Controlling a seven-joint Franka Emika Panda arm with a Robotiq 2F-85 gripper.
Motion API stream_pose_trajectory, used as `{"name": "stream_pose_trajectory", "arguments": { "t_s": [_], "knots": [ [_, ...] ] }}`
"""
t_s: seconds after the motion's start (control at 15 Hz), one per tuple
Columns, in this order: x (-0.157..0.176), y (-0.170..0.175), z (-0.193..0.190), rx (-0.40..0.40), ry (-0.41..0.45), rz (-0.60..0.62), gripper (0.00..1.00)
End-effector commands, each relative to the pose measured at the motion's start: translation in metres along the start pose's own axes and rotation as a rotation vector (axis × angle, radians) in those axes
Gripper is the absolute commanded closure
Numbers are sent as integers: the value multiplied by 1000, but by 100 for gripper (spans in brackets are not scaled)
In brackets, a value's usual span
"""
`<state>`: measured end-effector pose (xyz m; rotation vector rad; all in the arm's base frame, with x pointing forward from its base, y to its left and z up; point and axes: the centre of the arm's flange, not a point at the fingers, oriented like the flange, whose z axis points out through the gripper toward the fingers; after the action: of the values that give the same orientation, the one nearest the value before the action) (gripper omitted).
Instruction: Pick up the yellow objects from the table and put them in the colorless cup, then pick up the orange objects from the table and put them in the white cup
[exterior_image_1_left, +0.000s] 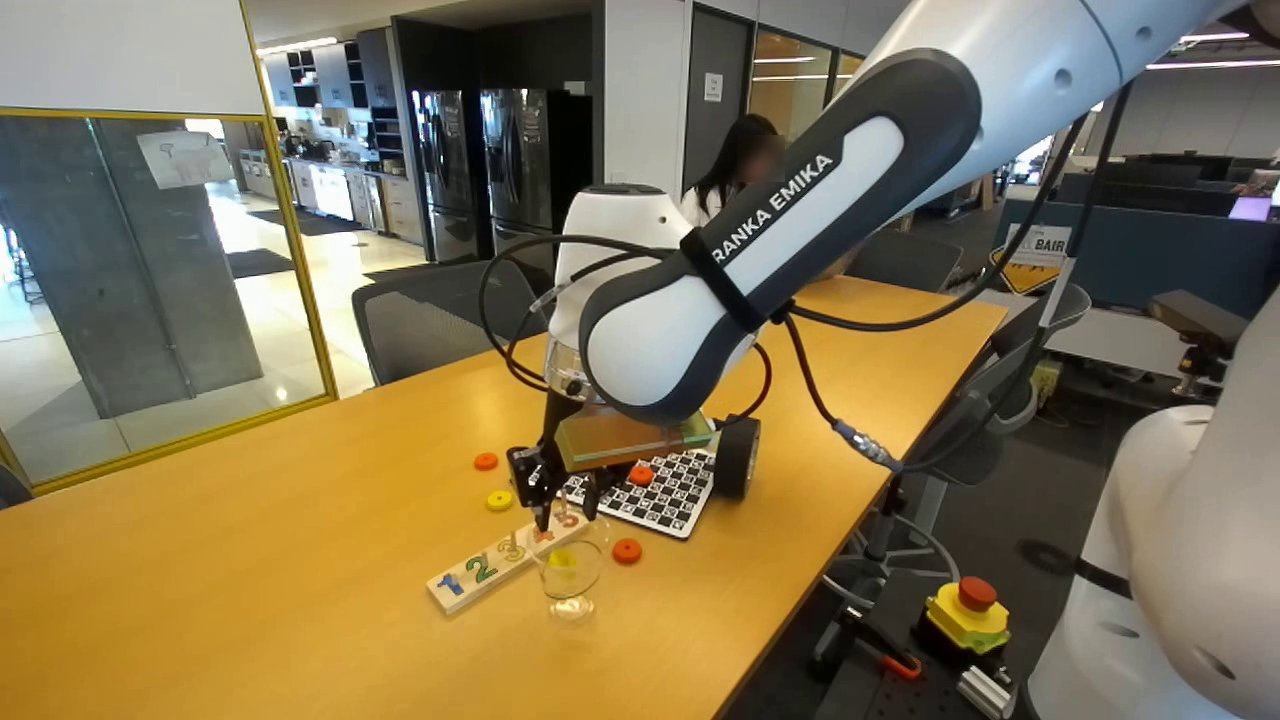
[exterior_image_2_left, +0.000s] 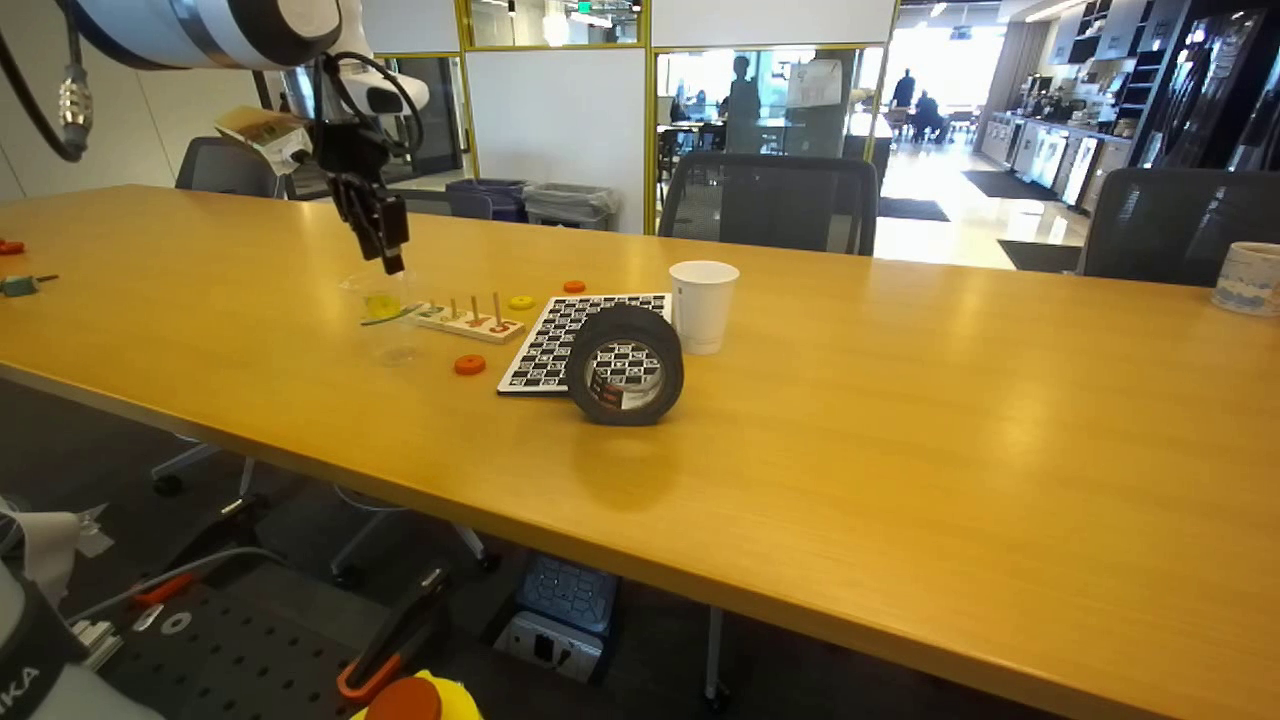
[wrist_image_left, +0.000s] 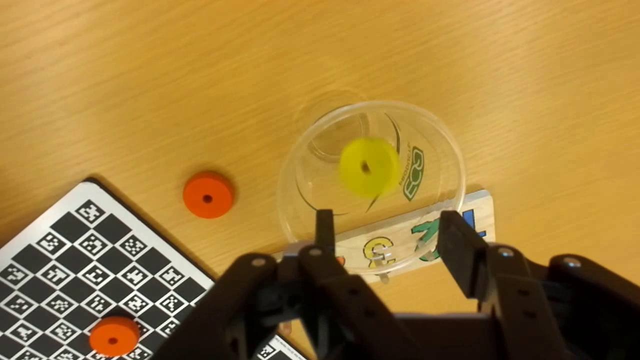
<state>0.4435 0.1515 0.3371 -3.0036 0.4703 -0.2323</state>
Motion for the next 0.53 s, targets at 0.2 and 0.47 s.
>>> {"name": "stream_pose_trajectory", "arguments": {
  "t_s": [0.2,0.47],
  "knots": [
    [13,-2,-5,-6,-14,28,0],
    [7,10,-10,-22,11,90,0]
  ]
}}
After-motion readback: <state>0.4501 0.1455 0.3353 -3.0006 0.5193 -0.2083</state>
